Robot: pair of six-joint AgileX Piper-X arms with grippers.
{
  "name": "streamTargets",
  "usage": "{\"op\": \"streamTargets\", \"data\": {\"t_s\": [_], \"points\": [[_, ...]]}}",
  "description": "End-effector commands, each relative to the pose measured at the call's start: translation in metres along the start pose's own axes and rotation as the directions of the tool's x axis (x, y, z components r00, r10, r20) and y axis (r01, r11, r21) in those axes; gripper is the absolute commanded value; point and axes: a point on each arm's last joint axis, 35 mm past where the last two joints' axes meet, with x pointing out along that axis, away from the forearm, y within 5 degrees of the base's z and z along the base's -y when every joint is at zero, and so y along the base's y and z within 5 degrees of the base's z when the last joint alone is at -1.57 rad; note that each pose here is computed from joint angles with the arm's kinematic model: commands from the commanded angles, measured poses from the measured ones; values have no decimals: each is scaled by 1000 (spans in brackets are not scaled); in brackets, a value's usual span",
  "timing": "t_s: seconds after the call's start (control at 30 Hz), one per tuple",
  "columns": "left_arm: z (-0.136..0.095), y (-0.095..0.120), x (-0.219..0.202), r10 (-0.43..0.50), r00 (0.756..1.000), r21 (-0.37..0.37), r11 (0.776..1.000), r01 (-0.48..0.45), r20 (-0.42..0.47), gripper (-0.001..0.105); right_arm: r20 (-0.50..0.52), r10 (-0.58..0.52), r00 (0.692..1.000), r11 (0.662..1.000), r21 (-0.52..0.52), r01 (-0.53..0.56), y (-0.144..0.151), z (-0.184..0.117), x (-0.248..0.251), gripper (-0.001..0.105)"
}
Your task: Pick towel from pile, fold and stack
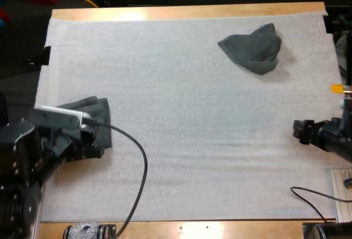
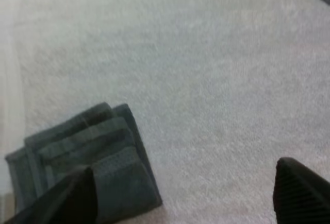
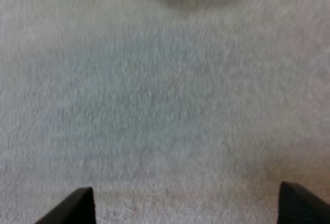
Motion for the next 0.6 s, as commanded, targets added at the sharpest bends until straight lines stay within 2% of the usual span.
{"op": "streamTargets", "data": {"t_s": [0.0, 0.3, 0.57], "points": [[-1, -1, -3, 1, 1000, 9, 1000, -2, 11, 69, 2, -3, 1000, 1000, -12, 3, 1, -2, -6, 69], [-25, -4, -31, -8, 994, 22, 1000, 5, 109, 69, 88, -68, 994, 995, -65, 74, 8, -27, -48, 69], [-54, -9, -74, -33, 965, 54, 998, 20, 260, 69, 219, -76, 973, 993, -75, 95, 16, -50, -82, 69]]}}
